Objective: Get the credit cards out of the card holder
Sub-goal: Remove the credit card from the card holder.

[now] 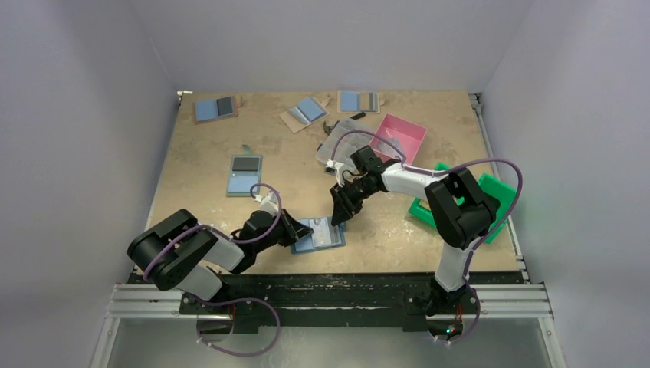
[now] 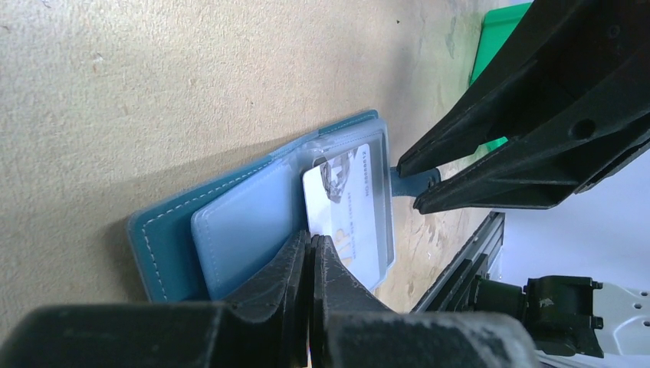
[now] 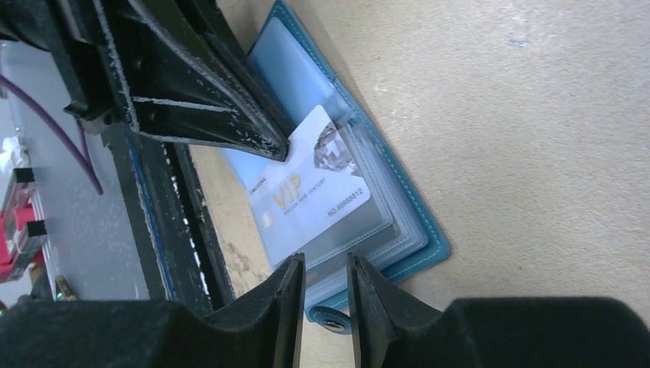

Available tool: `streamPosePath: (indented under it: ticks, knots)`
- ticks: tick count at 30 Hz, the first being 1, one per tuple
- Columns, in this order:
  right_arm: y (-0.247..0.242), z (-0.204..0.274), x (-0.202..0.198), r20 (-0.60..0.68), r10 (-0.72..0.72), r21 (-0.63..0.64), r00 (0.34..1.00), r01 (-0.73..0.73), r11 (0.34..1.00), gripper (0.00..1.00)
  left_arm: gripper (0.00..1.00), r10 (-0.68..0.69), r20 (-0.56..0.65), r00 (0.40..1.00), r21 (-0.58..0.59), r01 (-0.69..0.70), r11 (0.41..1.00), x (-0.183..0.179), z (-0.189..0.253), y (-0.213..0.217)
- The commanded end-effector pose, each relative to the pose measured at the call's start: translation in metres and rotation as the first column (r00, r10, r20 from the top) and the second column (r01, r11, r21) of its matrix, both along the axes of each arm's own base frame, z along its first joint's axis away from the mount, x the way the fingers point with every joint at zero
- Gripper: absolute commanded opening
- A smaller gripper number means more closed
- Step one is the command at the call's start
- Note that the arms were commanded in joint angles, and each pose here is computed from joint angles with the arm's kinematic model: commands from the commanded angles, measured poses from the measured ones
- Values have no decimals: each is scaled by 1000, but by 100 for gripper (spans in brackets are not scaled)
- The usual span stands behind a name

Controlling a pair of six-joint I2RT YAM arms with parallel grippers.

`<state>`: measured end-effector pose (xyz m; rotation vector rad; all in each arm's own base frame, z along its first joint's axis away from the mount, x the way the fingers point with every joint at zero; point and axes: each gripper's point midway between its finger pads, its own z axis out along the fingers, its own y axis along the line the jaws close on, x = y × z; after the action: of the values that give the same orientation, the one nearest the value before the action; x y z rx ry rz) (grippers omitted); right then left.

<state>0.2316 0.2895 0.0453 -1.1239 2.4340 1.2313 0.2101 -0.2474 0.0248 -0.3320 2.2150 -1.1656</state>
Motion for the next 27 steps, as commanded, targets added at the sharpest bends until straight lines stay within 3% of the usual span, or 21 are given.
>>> streamPosePath:
  ticks: [1, 11, 27]
  knots:
    - [10, 29, -3, 53, 85, 101, 995, -90, 991, 33, 0, -25, -4, 1000, -3, 25, 1000, -6, -2, 0]
    - [11, 20, -9, 11, 84, 103, 996, -85, 991, 14, 0, -33, 3, 999, -71, 33, 997, -8, 8, -5]
    - [3, -23, 1, -14, -22, -68, 1000, 21, 997, 4, 3, -56, -4, 998, -152, 55, 987, -13, 9, -12]
